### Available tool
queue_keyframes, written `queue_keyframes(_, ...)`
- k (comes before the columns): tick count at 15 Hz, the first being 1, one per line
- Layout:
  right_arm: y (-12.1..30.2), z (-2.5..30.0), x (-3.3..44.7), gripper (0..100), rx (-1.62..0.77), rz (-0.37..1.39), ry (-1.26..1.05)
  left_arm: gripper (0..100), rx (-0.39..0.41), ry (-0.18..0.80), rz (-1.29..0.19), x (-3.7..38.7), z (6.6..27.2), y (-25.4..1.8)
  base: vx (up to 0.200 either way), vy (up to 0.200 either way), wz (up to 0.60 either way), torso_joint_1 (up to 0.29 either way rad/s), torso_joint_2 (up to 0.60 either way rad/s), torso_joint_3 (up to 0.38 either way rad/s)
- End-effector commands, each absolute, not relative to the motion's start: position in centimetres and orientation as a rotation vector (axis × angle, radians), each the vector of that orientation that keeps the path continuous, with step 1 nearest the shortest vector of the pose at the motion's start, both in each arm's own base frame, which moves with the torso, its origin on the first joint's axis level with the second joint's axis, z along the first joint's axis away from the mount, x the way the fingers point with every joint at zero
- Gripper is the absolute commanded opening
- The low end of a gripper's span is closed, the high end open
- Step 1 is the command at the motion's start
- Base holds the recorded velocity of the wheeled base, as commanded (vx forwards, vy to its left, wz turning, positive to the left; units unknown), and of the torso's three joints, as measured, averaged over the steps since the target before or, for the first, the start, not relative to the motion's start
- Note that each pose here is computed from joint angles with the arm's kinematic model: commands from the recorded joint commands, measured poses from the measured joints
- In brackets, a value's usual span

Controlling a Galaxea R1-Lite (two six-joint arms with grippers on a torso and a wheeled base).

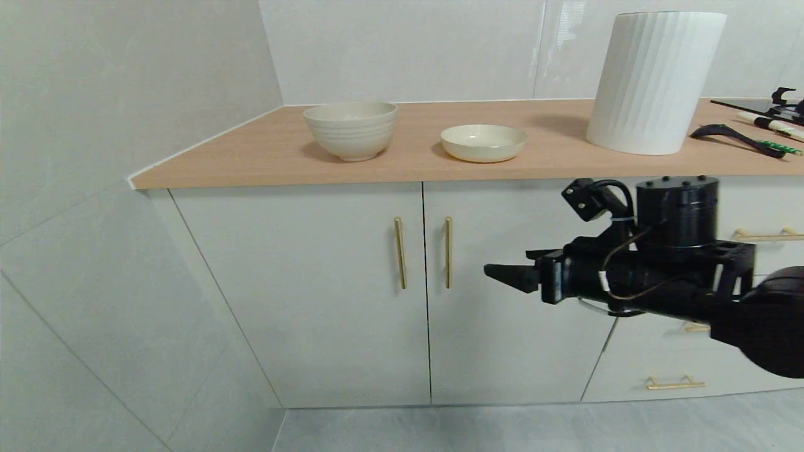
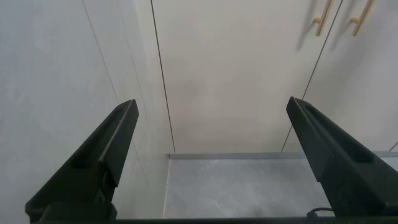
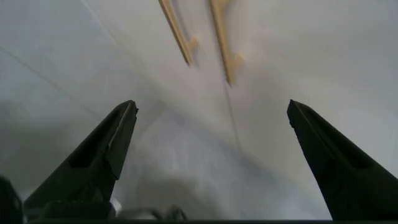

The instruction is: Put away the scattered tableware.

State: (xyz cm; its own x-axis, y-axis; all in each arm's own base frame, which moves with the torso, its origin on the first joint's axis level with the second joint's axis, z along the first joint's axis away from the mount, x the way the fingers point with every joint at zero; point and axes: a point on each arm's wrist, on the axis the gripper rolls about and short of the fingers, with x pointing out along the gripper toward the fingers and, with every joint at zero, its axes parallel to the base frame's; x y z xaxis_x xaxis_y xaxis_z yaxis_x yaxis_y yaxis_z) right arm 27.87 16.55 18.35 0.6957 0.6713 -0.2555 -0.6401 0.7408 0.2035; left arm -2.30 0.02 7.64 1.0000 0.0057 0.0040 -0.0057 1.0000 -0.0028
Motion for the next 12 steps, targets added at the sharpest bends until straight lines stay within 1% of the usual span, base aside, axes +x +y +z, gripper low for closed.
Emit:
queue_keyframes(1, 20.0, 14.2, 30.8, 100, 0.15, 0.77, 0.375, 100, -0.003, -0.005, 0.006, -2.3, 7.6, 0.0, 0.0, 0.0, 0.0, 0.0, 0.0, 0.0)
queue_keyframes(2, 20.9, 13.7, 30.7, 100, 0.167, 0.801, 0.373, 100, -0.003, -0.003, 0.006, -2.3, 7.6, 0.0, 0.0, 0.0, 0.0, 0.0, 0.0, 0.0)
queue_keyframes(5, 22.1, 12.8, 32.2, 100, 0.195, 0.804, 0.346, 100, -0.003, -0.005, 0.006, -2.3, 7.6, 0.0, 0.0, 0.0, 0.0, 0.0, 0.0, 0.0)
queue_keyframes(6, 22.5, 12.6, 33.0, 100, 0.237, 0.796, 0.353, 100, -0.003, -0.005, 0.006, -2.3, 7.6, 0.0, 0.0, 0.0, 0.0, 0.0, 0.0, 0.0)
queue_keyframes(9, 23.0, 13.3, 33.7, 100, 0.282, 0.806, 0.295, 100, -0.003, -0.005, 0.006, -2.3, 7.6, 0.0, 0.0, 0.0, 0.0, 0.0, 0.0, 0.0)
queue_keyframes(12, 23.6, 13.1, 34.6, 100, 0.283, 0.798, 0.272, 100, -0.003, -0.005, 0.006, -2.3, 7.6, 0.0, 0.0, 0.0, 0.0, 0.0, 0.0, 0.0)
